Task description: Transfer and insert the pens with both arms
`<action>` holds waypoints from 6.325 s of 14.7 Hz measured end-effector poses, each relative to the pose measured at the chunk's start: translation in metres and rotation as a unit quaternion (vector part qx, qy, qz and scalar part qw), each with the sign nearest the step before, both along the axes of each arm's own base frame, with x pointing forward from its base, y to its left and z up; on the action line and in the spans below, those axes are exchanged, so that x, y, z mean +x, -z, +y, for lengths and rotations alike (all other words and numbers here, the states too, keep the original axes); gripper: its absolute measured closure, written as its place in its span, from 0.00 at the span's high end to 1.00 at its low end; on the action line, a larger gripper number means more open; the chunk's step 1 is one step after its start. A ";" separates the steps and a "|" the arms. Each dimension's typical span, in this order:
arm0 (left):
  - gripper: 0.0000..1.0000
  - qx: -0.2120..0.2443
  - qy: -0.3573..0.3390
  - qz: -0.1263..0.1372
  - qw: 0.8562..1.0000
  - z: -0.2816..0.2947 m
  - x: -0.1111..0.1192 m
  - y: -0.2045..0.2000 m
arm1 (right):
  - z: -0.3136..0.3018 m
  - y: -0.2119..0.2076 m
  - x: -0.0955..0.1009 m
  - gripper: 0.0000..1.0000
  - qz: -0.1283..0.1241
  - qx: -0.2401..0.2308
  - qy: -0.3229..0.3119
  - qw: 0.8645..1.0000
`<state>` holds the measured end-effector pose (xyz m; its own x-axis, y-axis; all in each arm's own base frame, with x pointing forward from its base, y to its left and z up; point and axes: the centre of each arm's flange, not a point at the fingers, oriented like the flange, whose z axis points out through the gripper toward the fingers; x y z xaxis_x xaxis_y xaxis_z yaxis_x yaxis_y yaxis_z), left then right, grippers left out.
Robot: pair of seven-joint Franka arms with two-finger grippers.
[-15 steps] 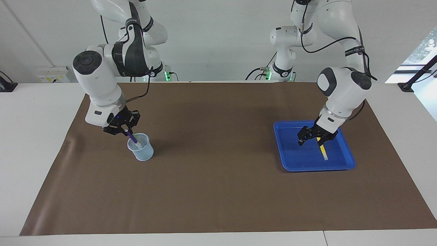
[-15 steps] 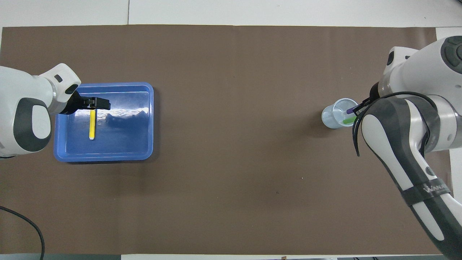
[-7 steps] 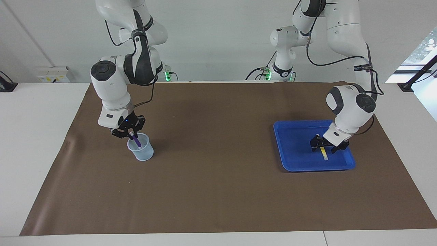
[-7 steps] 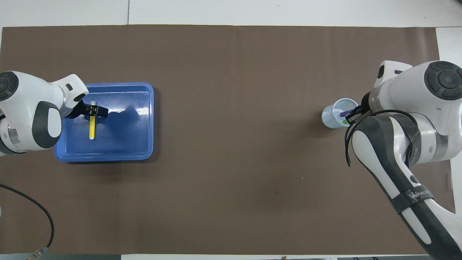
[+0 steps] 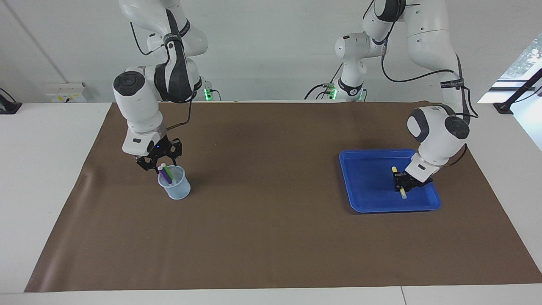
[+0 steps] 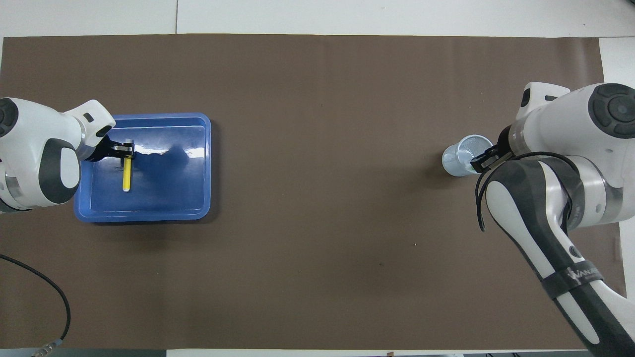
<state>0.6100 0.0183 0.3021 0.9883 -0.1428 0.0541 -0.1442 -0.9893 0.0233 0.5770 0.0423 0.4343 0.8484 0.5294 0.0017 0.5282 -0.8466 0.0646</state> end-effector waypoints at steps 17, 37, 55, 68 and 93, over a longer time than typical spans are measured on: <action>0.17 -0.126 -0.436 0.054 0.889 -0.195 -0.020 -0.148 | 0.140 -0.077 0.004 0.79 0.131 0.361 0.290 0.877; 0.17 -0.285 -0.625 0.115 0.718 -0.376 -0.071 -0.170 | 0.188 -0.027 -0.028 0.53 0.124 0.470 0.412 0.771; 0.17 -0.284 -0.621 0.118 0.721 -0.383 -0.077 -0.170 | 0.176 -0.028 -0.021 0.45 0.102 0.477 0.430 0.760; 0.55 -0.286 -0.597 0.104 0.742 -0.377 -0.072 -0.169 | 0.172 -0.028 -0.019 0.18 0.107 0.480 0.433 0.755; 1.00 -0.056 -0.051 0.029 0.997 -0.020 -0.041 -0.205 | -0.002 -0.017 0.008 0.18 0.048 0.025 -0.028 0.998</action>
<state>0.5693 -0.0021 0.5071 0.9992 -0.0383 0.0070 -0.0389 -0.9894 0.1397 0.5847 0.0408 0.4517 0.8145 0.5780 -0.0505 0.5772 -0.8160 -0.0313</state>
